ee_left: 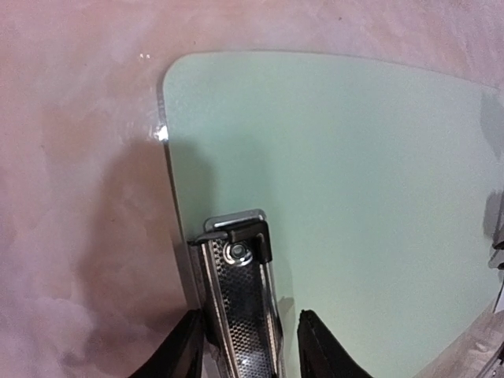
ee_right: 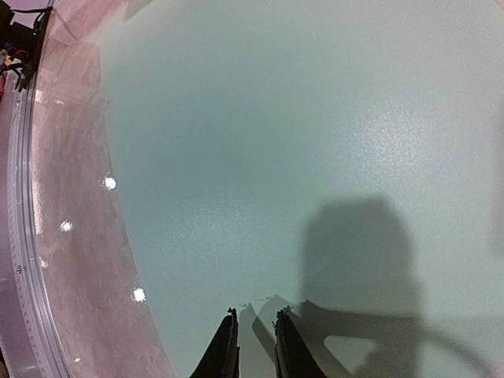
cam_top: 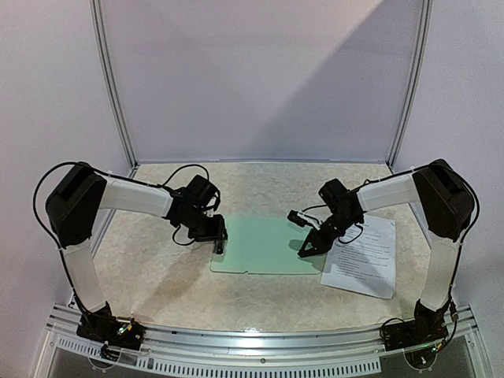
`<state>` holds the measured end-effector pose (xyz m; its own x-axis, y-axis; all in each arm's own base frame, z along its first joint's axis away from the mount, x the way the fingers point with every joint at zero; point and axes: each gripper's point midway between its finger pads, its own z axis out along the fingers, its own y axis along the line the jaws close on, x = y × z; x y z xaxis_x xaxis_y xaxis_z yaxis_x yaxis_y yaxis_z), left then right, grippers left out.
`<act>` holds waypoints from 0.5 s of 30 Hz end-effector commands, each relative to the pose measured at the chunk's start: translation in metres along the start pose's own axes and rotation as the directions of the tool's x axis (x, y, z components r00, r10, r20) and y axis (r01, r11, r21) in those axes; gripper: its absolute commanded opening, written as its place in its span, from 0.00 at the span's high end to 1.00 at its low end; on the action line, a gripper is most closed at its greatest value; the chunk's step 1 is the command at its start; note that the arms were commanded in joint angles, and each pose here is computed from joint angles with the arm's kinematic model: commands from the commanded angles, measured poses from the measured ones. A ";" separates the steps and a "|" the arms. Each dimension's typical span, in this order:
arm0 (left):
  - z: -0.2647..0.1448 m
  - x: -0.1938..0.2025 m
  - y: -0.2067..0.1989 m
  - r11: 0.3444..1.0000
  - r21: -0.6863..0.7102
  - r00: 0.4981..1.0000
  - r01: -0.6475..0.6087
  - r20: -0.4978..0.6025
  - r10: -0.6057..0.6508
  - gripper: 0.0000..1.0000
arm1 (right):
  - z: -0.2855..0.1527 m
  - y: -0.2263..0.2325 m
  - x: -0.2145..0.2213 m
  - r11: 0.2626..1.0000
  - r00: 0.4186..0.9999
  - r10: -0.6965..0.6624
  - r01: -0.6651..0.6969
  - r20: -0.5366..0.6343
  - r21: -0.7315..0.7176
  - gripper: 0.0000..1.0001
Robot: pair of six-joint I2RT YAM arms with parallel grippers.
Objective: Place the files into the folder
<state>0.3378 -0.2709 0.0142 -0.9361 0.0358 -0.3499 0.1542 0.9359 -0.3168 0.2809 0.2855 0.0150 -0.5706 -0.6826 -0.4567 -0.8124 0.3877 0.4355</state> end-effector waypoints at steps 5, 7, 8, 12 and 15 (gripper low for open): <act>0.010 0.019 0.036 0.988 -0.156 0.997 0.009 -0.079 -0.022 0.62 | 0.011 -0.006 0.030 0.999 0.993 0.054 -0.053 -0.105 0.011 0.83; 0.008 0.016 0.040 0.981 -0.196 0.998 -0.005 -0.069 -0.009 0.62 | 0.011 -0.005 0.030 0.999 0.993 0.053 -0.052 -0.105 0.010 0.83; 0.007 0.016 0.041 0.979 -0.204 0.998 -0.007 -0.067 -0.007 0.62 | 0.011 -0.005 0.030 0.999 0.993 0.054 -0.053 -0.105 0.009 0.83; 0.010 0.018 0.035 0.984 -0.177 0.998 -0.005 -0.070 -0.008 0.61 | 0.011 -0.005 0.030 0.999 0.993 0.052 -0.052 -0.104 0.006 0.83; 0.013 0.019 0.028 0.988 -0.157 0.998 -0.006 -0.070 -0.005 0.61 | 0.011 -0.005 0.030 0.999 0.993 0.052 -0.052 -0.106 0.005 0.83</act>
<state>0.3422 -0.2635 0.0126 -0.9361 0.0373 -0.3498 0.1331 0.9580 -0.2541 0.2791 0.2853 0.0151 -0.5679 -0.6860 -0.4549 -0.8131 0.3816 0.4396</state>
